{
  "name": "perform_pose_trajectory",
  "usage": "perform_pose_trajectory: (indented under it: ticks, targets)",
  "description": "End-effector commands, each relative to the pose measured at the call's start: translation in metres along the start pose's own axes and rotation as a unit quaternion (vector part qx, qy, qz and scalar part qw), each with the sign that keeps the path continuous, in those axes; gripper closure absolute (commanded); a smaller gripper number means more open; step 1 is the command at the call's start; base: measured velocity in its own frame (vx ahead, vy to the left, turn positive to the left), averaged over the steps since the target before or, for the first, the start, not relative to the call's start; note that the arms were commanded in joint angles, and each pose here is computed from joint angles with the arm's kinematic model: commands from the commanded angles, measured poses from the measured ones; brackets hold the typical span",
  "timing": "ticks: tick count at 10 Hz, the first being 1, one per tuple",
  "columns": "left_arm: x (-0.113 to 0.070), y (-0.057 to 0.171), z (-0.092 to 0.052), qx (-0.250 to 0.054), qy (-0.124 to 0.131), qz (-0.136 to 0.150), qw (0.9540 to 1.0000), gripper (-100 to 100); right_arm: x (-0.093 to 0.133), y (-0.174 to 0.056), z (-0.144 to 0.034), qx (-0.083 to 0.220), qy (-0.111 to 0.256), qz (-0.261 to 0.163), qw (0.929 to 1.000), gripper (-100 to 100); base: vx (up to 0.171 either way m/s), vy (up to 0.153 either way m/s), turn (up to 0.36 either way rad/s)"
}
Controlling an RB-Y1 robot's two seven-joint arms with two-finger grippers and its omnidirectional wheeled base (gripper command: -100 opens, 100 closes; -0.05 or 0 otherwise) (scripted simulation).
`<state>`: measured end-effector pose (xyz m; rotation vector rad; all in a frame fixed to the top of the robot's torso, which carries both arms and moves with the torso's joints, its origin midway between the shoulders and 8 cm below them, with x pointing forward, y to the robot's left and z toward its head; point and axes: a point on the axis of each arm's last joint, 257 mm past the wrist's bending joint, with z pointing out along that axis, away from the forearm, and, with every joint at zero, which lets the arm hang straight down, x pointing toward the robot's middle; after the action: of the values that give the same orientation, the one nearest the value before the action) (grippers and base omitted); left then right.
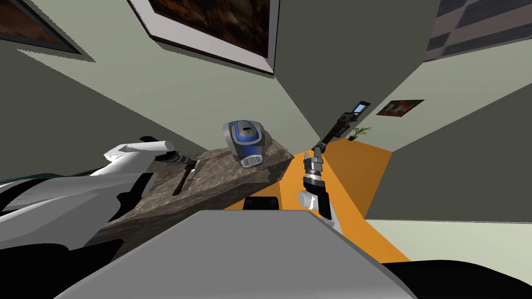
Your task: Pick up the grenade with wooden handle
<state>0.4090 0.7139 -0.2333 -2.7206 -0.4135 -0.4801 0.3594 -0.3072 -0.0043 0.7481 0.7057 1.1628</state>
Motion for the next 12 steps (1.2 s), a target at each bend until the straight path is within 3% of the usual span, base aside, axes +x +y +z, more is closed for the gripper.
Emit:
perform_pose_trajectory:
  ticks: [1,2,3,5,6,7,8,9,10,11,12]
  targets:
    - [-0.024,0.003,0.009,-0.009,-0.034,-0.017,0.9992,-100,0.0,0.0,0.0,0.0,0.0,0.0,1.0,0,0.01,0.013,0.013]
    - [-0.026,0.003,0.01,-0.009,-0.036,-0.018,0.9992,-100,0.0,0.0,0.0,0.0,0.0,0.0,1.0,0,0.007,0.013,0.013]
    - [-0.05,0.008,0.02,-0.016,-0.066,-0.027,0.9973,-100,0.0,0.0,0.0,0.0,0.0,0.0,1.0,0,0.004,0.021,0.009]
    - [-0.05,0.008,0.02,-0.016,-0.066,-0.027,0.9973,-100,0.0,0.0,0.0,0.0,0.0,0.0,1.0,0,0.0,0.014,0.006]
    - [-0.075,0.015,0.03,-0.021,-0.096,-0.032,0.9946,-100,0.0,0.0,0.0,0.0,0.0,0.0,1.0,0,0.0,0.019,0.02]
    - [-0.075,0.015,0.03,-0.021,-0.096,-0.032,0.9946,-100,0.0,0.0,0.0,0.0,0.0,0.0,1.0,0,0.001,0.016,0.01]
    - [-0.091,0.021,0.037,-0.025,-0.115,-0.033,0.9925,-100,0.0,0.0,0.0,0.0,0.0,0.0,1.0,0,0.011,0.008,-0.008]
    - [-0.083,0.02,0.035,-0.023,-0.104,-0.031,0.9938,-100,0.0,0.0,0.0,0.0,0.0,0.0,1.0,0,0.005,0.001,0.001]
    - [-0.085,0.021,0.036,-0.023,-0.107,-0.032,0.9935,0,0.0,0.0,0.0,0.0,0.0,0.0,1.0,0,0.0,0.0,0.0]
    - [-0.092,0.027,0.047,-0.024,-0.106,-0.028,0.9937,-100,0.0,0.0,0.0,0.0,0.0,0.0,1.0,0,0.033,0.019,0.059]
    - [-0.092,0.027,0.047,-0.024,-0.106,-0.028,0.9937,-100,0.0,0.0,0.0,0.0,0.0,0.0,1.0,0,0.038,0.019,0.032]
